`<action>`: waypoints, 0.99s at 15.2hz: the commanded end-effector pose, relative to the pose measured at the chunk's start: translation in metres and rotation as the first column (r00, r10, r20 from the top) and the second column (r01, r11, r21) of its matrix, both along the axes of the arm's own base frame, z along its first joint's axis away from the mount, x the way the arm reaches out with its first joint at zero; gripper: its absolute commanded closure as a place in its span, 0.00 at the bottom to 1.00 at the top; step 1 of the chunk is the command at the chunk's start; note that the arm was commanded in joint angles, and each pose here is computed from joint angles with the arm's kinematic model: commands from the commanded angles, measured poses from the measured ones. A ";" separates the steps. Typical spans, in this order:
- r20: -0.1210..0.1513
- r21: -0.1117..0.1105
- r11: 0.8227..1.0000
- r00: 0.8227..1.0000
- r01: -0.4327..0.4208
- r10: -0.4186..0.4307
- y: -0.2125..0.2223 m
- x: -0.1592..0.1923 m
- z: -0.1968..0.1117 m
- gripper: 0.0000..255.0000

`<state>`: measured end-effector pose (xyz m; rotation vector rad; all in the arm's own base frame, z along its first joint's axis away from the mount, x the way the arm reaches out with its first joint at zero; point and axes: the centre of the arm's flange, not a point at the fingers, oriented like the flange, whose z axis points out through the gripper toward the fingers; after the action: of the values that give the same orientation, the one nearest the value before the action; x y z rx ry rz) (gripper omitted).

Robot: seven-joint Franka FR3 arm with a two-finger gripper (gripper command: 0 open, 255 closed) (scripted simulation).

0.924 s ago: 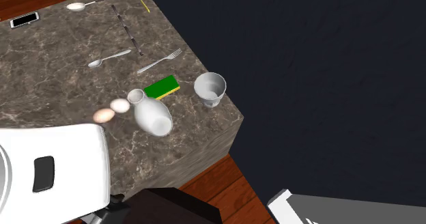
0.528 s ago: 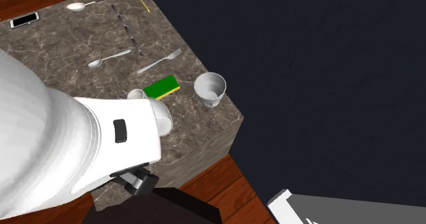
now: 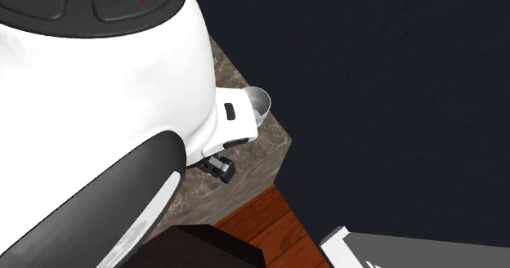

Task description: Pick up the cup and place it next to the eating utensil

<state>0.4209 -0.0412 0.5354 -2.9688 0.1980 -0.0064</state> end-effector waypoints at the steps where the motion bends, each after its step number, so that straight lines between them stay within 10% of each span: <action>1: 0.004 0.001 1.000 1.000 0.010 -0.010 -0.003 0.023 -0.014 0.00; 15: 0.024 0.007 0.997 0.997 0.073 -0.073 -0.048 0.174 -0.102 0.00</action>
<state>0.5832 -0.0847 0.4398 -2.9533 0.2965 -0.0471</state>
